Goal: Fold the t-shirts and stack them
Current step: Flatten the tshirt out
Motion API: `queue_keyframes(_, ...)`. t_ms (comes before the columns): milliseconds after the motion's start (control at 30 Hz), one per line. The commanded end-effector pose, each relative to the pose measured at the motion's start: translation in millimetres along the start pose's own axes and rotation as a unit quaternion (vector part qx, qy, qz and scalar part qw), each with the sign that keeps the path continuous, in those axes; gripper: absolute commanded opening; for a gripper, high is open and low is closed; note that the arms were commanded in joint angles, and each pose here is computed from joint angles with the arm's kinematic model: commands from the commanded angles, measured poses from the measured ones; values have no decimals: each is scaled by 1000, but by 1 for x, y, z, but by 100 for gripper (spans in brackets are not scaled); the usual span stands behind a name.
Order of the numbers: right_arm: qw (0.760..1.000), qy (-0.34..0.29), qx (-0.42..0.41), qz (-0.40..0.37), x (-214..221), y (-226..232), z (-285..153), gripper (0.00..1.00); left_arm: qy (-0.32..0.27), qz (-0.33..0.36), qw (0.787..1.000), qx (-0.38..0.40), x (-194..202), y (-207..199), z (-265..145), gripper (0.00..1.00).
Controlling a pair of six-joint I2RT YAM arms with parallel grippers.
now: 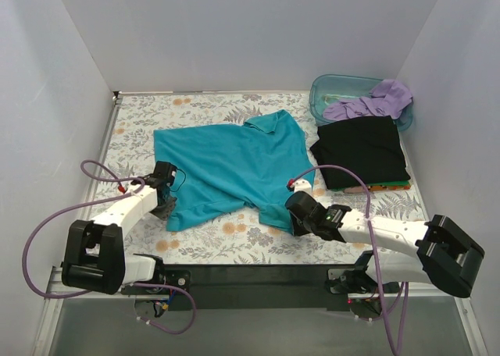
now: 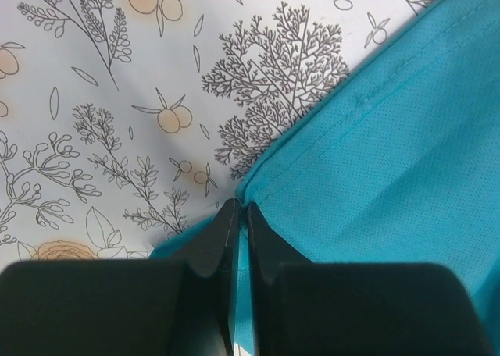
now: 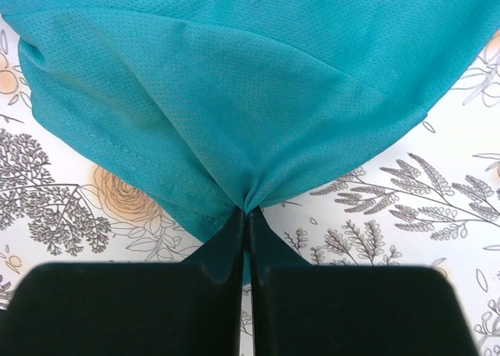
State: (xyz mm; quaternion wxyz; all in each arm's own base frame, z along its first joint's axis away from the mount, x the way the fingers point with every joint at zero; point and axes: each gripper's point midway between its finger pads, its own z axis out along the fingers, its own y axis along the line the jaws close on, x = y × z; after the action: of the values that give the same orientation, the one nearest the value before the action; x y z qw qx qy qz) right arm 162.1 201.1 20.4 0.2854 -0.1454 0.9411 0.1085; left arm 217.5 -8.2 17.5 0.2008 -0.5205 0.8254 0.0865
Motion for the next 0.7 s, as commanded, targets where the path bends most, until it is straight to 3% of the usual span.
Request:
queue_keyframes(0,1000,5,30,-9,6,-15,-6,1,2,-1,999,41,-6,-11,-16,0)
queue_keyframes(200,997,-64,47,-4,-36,-21,-37,1,-22,-29,987,157,-31,-24,-77,0)
queue_keyframes(400,983,-177,43,15,-99,-26,-104,1,-60,-47,952,295,-66,-35,-167,0)
queue_keyframes(533,956,-289,14,36,-152,-30,-182,1,-101,-67,923,366,-100,-35,-236,0)
queue_keyframes(667,918,-393,-37,50,-197,-33,-274,1,-165,-107,860,471,-148,-23,-343,0)
